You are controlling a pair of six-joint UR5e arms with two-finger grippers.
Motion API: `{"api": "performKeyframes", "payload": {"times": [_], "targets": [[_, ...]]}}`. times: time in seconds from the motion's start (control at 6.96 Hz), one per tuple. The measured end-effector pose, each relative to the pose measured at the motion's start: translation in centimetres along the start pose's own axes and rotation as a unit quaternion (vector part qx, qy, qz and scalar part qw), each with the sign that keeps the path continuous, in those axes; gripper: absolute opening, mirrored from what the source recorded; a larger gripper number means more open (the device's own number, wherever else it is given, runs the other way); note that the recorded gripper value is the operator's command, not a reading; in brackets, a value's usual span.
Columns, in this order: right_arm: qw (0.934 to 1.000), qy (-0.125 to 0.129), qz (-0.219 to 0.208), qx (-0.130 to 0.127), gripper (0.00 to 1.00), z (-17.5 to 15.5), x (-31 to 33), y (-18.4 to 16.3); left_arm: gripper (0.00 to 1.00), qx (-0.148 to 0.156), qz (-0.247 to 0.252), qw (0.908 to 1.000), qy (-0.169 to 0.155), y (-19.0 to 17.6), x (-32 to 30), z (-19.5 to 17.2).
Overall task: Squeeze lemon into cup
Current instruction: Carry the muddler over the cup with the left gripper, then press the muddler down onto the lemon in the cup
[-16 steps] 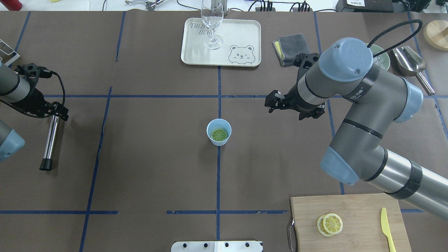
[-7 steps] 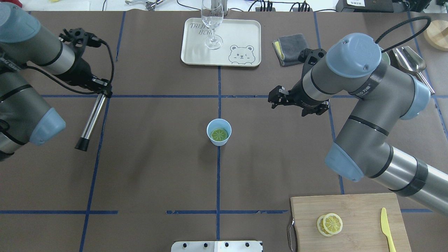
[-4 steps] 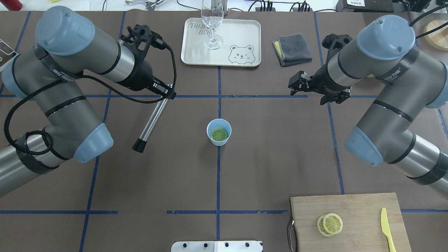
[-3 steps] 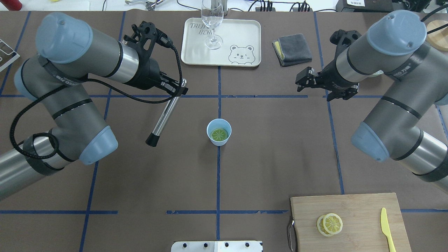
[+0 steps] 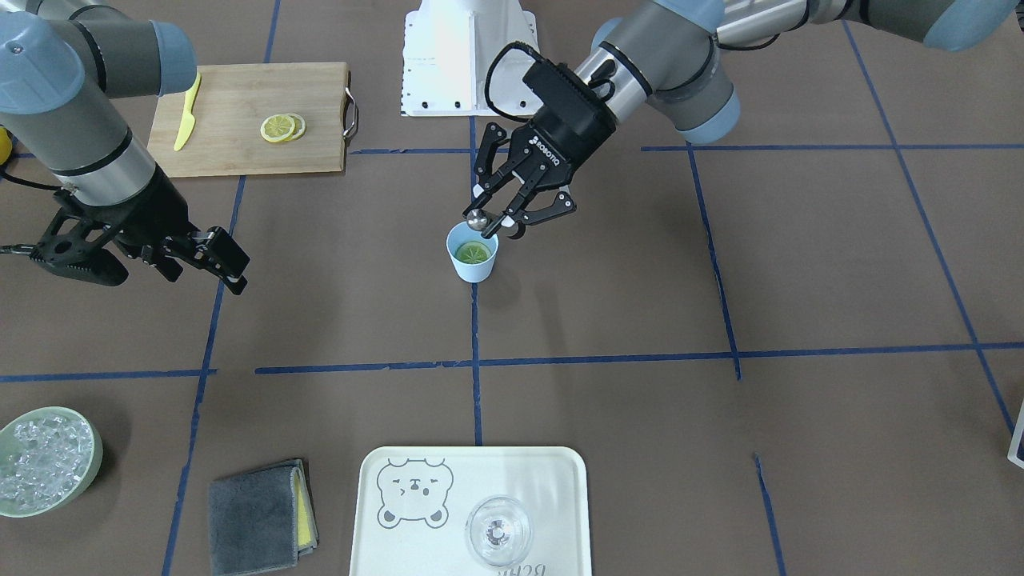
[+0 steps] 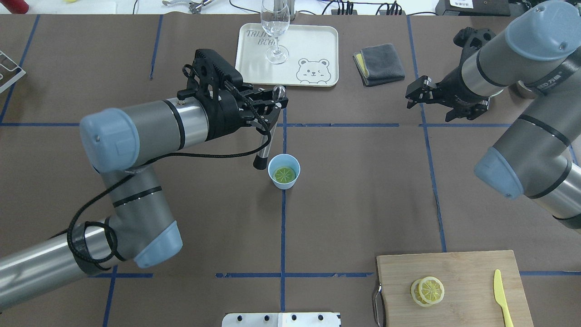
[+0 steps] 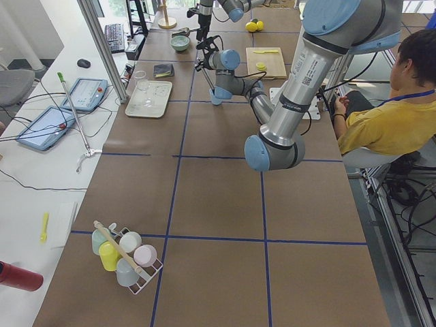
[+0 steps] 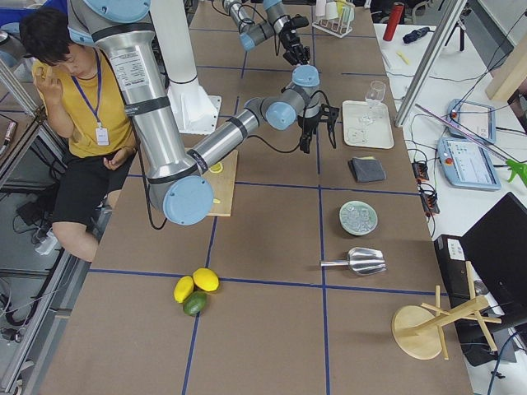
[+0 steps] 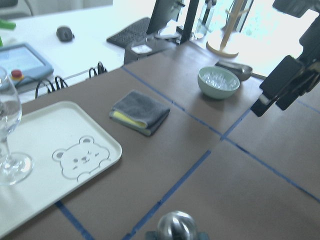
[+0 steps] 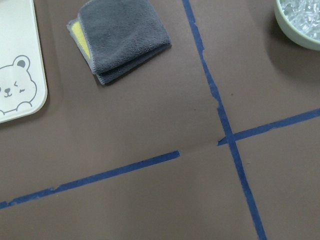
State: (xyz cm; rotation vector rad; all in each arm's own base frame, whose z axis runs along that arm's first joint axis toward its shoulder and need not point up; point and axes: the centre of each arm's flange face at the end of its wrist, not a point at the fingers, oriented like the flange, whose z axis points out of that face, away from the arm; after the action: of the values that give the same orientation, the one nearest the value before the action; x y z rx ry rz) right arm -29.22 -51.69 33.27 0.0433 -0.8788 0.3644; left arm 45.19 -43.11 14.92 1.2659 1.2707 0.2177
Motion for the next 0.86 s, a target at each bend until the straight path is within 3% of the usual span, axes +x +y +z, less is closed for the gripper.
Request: {"api": "performKeyframes", "payload": {"times": [0.14, 0.29, 0.57, 0.86], "targets": [[1.0000, 0.002, 0.002, 0.002, 1.00, 0.3, 0.9, -0.2, 0.00, 0.059, -0.010, 0.9982, -0.013, 0.4, 1.4, -0.5], [1.0000, 0.004, 0.005, 0.002, 1.00, 0.6, 1.8, -0.4, 0.00, 0.090, -0.010, 0.9956, -0.024, 1.1, 2.5, -0.5], [0.9999, 0.008, 0.010, 0.001, 1.00, 1.0, 2.8, -0.4, 0.00, 0.114, 0.019, 0.9924, -0.044, 2.4, 3.7, 0.1], [0.9999, 0.009, 0.011, 0.001, 1.00, 1.1, 3.2, -0.4, 0.00, 0.111, 0.027, 0.9922, -0.050, 3.5, 3.6, 1.0]]}}
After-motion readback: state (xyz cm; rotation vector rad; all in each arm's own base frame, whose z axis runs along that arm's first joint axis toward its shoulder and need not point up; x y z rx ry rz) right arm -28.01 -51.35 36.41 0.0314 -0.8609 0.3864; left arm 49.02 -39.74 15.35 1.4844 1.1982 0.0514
